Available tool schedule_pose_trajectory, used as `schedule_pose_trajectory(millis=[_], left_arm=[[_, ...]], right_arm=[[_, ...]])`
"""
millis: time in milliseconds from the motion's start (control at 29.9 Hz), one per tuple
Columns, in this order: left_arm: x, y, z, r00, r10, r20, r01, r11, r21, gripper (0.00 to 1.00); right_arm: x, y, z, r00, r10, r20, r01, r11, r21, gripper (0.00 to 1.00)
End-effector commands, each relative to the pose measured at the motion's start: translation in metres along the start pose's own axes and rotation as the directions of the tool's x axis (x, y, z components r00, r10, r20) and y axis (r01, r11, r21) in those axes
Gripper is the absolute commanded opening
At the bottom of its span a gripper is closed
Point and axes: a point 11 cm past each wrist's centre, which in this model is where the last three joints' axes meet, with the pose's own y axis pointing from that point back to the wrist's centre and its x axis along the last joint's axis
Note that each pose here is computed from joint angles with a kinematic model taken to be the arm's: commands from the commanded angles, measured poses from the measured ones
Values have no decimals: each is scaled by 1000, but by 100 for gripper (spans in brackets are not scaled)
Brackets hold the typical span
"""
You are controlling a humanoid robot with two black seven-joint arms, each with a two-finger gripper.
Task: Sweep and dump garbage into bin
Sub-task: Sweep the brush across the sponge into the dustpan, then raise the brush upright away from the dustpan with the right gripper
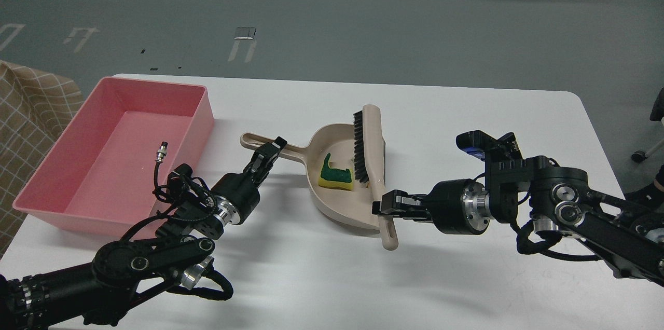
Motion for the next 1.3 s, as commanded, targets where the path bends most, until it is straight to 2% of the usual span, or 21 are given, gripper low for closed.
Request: schedule_pose_trajectory(millis=[0, 234, 568, 969, 1270], left_arm=[[0, 0, 0, 1000, 1, 0, -1, 1000, 1, 0], [7, 0, 0, 1000, 20, -9, -20, 1000, 5, 0], [8, -1, 2, 1000, 24, -12, -24, 1000, 3, 0], [24, -10, 14, 995, 79, -62, -80, 997, -13, 0], [39, -12, 22, 991, 116, -72, -118, 993, -30, 0]], right_arm=[[13, 7, -6, 999, 36, -7, -35, 999, 14, 0], [40, 26, -14, 993, 113, 14, -114, 993, 44, 0], [67, 65, 13, 977, 206, 54, -205, 979, -25, 0], [76, 97, 45, 963, 258, 76, -248, 961, -123, 0], [84, 104, 57, 952, 285, 107, -268, 952, -149, 0]])
